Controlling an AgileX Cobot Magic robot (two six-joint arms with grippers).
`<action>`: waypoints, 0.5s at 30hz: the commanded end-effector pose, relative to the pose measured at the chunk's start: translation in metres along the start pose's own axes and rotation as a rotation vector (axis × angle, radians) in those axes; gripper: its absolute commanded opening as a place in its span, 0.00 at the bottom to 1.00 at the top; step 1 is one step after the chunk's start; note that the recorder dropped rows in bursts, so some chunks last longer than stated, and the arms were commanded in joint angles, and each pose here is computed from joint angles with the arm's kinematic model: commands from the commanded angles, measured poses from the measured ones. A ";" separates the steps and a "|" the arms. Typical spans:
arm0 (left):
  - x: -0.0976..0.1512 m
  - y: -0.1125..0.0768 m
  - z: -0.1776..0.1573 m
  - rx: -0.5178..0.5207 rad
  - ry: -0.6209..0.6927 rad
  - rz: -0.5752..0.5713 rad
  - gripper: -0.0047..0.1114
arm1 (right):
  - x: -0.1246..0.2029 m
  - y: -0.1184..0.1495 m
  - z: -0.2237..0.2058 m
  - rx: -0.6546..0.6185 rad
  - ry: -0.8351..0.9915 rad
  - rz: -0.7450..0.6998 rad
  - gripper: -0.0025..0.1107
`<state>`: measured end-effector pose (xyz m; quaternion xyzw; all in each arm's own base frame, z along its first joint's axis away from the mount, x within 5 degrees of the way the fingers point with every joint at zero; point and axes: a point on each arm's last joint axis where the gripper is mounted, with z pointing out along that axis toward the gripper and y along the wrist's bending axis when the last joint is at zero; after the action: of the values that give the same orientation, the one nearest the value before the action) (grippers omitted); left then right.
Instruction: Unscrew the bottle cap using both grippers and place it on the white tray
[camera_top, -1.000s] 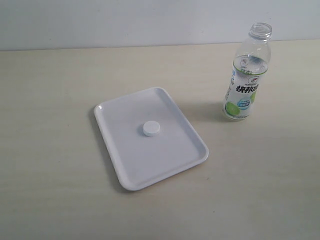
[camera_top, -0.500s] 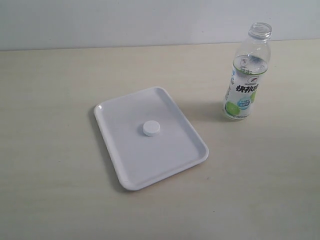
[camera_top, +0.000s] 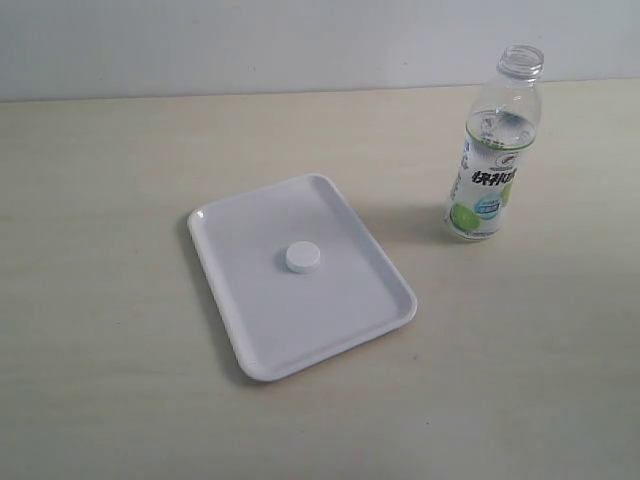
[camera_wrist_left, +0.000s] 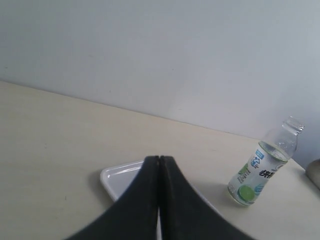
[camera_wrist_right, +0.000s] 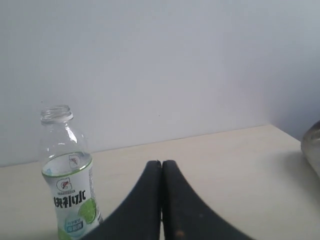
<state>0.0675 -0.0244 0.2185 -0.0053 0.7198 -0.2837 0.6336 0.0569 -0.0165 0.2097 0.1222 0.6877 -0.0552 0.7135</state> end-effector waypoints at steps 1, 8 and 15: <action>0.001 0.000 0.000 0.006 0.000 0.003 0.04 | 0.002 -0.003 -0.003 0.031 -0.004 0.039 0.02; 0.000 0.000 -0.001 0.006 -0.003 0.002 0.04 | 0.004 -0.002 -0.003 0.016 0.020 0.028 0.02; 0.000 0.000 -0.001 0.006 -0.003 0.002 0.04 | 0.006 0.002 -0.003 -0.022 0.040 -0.020 0.02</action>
<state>0.0673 -0.0244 0.2186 -0.0051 0.7193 -0.2843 0.6338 0.0551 -0.0140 0.2054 0.1092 0.7031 -0.0537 0.7006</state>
